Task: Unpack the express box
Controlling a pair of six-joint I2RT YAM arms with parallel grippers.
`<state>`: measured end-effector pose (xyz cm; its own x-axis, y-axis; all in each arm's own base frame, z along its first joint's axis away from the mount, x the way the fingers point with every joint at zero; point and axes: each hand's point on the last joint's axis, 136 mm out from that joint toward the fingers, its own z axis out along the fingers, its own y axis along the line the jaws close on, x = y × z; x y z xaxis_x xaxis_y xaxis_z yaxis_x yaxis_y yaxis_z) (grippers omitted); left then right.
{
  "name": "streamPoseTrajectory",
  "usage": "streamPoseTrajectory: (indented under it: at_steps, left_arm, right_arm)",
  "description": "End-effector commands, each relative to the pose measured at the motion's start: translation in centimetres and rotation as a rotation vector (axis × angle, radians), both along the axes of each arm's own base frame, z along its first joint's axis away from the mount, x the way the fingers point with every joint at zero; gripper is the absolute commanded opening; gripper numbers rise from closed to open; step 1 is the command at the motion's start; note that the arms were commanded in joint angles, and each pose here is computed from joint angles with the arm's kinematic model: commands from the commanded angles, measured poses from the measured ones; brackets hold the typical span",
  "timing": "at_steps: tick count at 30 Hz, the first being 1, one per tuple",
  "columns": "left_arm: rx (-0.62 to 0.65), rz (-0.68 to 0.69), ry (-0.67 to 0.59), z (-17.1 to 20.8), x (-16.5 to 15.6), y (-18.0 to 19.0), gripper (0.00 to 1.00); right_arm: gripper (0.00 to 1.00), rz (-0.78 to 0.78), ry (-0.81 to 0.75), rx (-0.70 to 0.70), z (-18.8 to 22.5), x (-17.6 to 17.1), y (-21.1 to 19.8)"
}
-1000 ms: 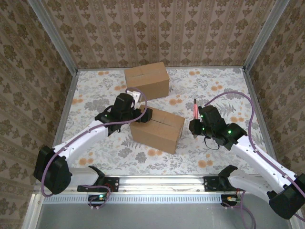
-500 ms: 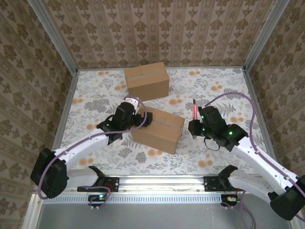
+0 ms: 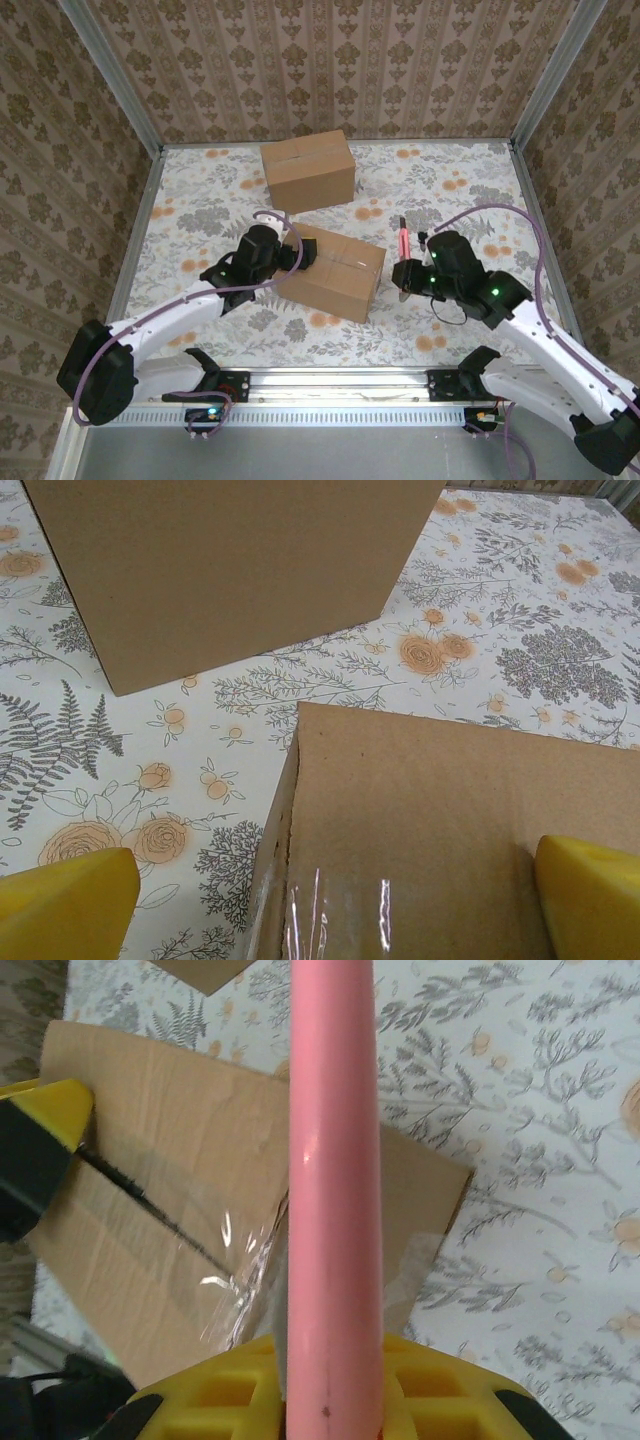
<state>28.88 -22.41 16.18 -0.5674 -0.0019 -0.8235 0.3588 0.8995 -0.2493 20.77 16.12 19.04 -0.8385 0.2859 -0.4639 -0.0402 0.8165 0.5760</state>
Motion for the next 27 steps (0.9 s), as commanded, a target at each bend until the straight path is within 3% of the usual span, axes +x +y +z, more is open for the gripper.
streamPoseTrajectory:
  at_steps: [1, 9, 22, 27]
  left_arm:
    - [0.25, 0.008, 0.218, -8.3, -3.2, 3.7, 1.0]
    - [0.242, 0.007, 0.226, -8.7, -3.4, 3.7, 1.0]
    - [0.234, -0.011, 0.251, -9.4, -3.5, 3.1, 1.0]
    - [0.23, -0.012, 0.255, -9.5, -3.5, 3.0, 1.0]
  right_arm:
    - [0.0, 0.014, 0.053, 0.089, -0.1, -2.4, 0.2]
    - [0.0, 0.035, 0.109, 0.205, -1.4, -5.2, 0.2]
    - [0.0, 0.019, 0.105, 0.248, -2.9, -4.4, 0.9]
    - [0.0, 0.097, 0.089, 0.3, -1.9, -4.5, 2.3]
